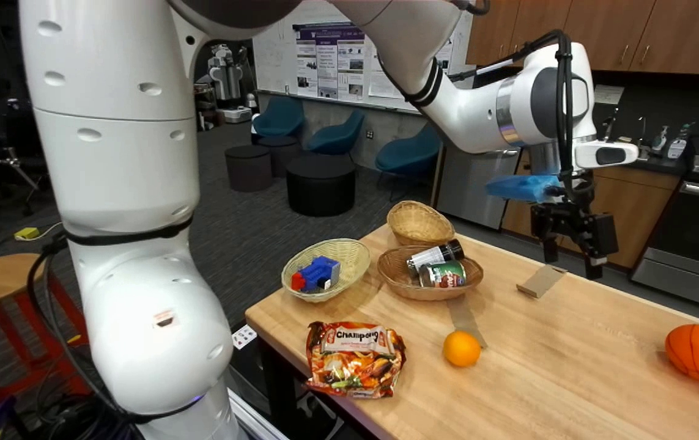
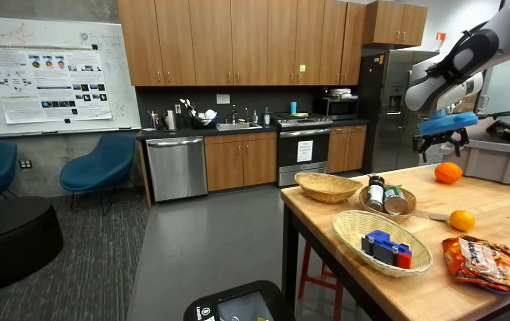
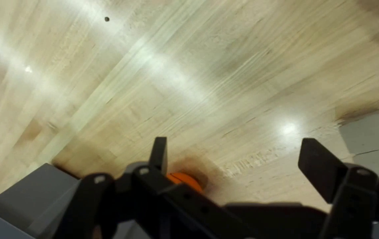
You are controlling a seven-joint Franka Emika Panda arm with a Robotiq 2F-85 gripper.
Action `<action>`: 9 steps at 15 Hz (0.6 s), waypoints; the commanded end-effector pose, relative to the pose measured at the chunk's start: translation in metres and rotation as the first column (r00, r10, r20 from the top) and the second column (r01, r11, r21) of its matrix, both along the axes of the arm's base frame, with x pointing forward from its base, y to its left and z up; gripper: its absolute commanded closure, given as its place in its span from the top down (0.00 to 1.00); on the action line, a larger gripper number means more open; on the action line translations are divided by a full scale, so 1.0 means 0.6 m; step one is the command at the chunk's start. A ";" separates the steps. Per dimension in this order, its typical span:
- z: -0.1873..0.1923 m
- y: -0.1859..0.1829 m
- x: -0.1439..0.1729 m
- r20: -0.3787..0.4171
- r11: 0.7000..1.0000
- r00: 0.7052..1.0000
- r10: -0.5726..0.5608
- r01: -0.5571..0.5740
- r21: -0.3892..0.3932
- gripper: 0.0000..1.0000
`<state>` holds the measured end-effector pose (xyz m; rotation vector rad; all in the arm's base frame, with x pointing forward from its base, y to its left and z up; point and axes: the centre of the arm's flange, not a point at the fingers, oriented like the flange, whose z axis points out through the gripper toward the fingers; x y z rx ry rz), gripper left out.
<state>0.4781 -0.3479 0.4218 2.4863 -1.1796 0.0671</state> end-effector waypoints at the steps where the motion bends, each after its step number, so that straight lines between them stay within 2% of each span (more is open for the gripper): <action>1: -0.004 -0.057 0.002 -0.007 0.998 0.998 -0.061 0.060 -0.036 1.00; 9: -0.013 -0.054 -0.010 -0.016 0.998 0.998 -0.053 0.053 -0.019 1.00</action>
